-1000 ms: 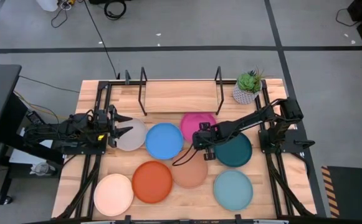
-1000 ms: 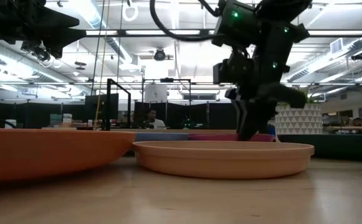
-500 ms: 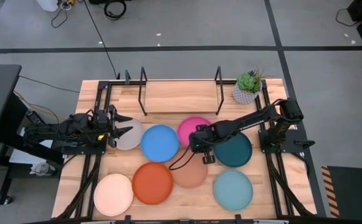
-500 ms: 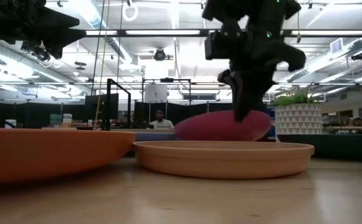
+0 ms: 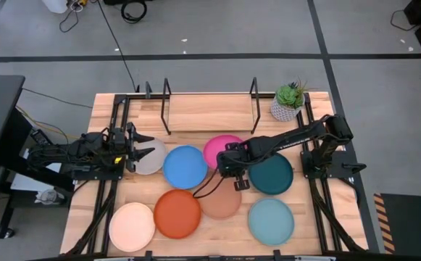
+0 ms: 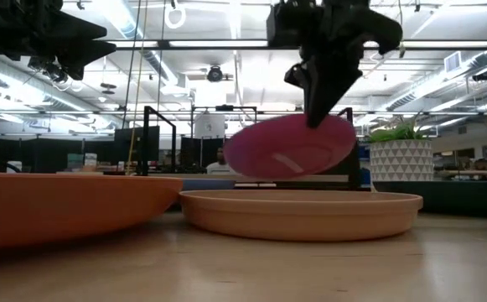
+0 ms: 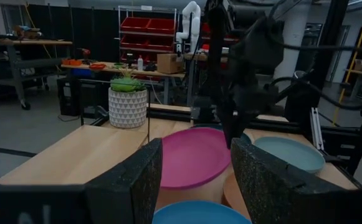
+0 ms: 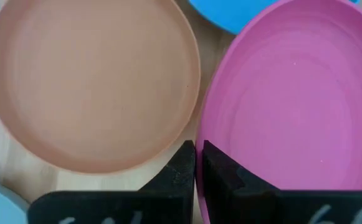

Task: Place and stack plates onto a shelf
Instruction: Put the pink plate on the shelf, then stack the blue plate on top of the pink plate on the shelf

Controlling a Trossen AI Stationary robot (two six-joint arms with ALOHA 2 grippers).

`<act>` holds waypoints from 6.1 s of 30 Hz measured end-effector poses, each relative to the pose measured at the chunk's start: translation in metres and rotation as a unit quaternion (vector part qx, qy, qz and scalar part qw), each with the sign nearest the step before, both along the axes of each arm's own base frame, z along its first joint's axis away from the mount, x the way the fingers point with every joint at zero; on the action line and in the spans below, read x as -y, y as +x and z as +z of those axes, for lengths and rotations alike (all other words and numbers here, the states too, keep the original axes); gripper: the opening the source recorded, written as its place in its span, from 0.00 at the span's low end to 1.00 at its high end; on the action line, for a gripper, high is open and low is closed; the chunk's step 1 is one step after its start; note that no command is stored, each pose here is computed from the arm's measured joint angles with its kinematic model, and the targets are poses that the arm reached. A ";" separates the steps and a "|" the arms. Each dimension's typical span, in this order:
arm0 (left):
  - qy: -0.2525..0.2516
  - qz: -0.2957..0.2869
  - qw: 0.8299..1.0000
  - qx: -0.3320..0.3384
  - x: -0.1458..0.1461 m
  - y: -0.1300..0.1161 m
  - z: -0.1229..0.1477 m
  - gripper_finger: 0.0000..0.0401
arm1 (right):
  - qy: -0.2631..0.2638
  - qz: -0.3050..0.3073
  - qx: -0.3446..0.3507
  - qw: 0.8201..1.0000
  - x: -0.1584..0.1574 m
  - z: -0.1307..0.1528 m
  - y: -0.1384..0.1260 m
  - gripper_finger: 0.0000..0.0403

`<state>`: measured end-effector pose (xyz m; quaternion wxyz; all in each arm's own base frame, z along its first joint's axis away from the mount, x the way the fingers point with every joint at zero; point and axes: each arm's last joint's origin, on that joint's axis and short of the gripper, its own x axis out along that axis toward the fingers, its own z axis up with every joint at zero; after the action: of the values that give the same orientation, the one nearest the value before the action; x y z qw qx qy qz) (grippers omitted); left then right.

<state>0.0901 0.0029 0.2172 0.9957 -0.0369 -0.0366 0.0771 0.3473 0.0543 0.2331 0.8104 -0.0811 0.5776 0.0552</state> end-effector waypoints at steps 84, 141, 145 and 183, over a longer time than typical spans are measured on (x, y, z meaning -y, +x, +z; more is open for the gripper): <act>-0.016 -0.001 1.000 -0.010 0.000 0.000 -0.002 0.49 | -0.107 -0.162 0.039 0.980 0.154 -0.041 -0.012 0.15; -0.015 0.013 1.000 -0.024 -0.001 0.005 -0.004 0.49 | -0.091 0.255 0.221 0.937 -0.018 -0.064 0.059 0.36; -0.016 0.013 0.999 -0.029 -0.001 0.007 -0.005 0.49 | -0.080 0.262 0.225 0.935 -0.019 -0.076 0.064 0.36; -0.021 0.013 0.999 -0.023 -0.001 0.009 -0.003 0.49 | -0.071 0.241 0.194 0.948 0.003 -0.096 0.068 0.10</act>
<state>0.0991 0.0035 0.2141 0.9942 -0.0551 -0.0130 0.0914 0.4154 0.0512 0.1374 0.8615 -0.2840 0.3752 0.1906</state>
